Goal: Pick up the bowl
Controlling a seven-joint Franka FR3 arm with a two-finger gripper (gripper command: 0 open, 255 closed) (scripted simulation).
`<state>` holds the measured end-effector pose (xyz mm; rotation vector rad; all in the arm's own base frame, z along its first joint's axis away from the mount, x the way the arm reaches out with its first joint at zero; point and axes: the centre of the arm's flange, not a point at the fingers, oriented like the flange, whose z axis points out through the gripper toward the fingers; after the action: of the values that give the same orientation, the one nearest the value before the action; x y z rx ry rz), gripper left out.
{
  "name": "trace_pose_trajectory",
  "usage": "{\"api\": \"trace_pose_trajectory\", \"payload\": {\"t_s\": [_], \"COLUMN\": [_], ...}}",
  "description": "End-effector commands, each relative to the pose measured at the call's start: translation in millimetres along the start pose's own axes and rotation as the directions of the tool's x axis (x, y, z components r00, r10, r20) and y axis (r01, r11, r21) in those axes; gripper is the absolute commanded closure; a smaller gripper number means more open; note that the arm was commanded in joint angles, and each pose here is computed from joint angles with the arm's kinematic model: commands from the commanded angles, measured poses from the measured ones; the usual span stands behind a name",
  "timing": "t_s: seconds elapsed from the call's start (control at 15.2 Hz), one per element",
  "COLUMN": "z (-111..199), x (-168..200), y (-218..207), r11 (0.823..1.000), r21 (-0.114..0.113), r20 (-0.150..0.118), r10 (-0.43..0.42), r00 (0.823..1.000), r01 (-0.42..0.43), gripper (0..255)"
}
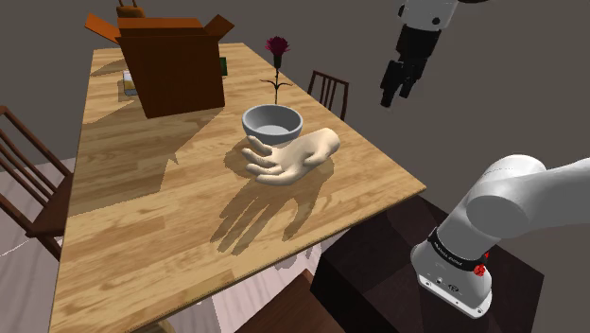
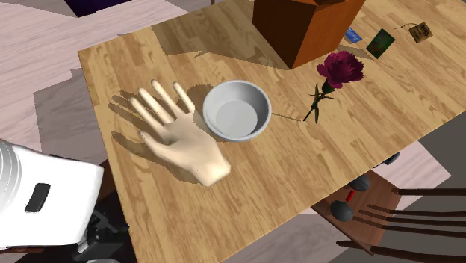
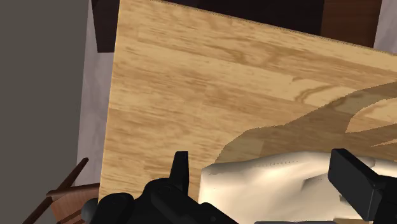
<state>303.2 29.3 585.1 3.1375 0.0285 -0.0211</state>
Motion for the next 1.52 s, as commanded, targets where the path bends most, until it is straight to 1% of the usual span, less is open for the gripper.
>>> {"api": "trace_pose_trajectory", "payload": {"t_s": [0.0,1.45], "z": [0.0,122.2], "x": [0.0,263.8], "y": [0.0,27.1], "r11": [1.0,0.995], "r21": [0.0,0.094], "r20": [0.0,0.006], "r10": [0.0,0.044], "r00": [1.0,0.999], "r01": [0.0,-0.044], "gripper": [0,0]}}
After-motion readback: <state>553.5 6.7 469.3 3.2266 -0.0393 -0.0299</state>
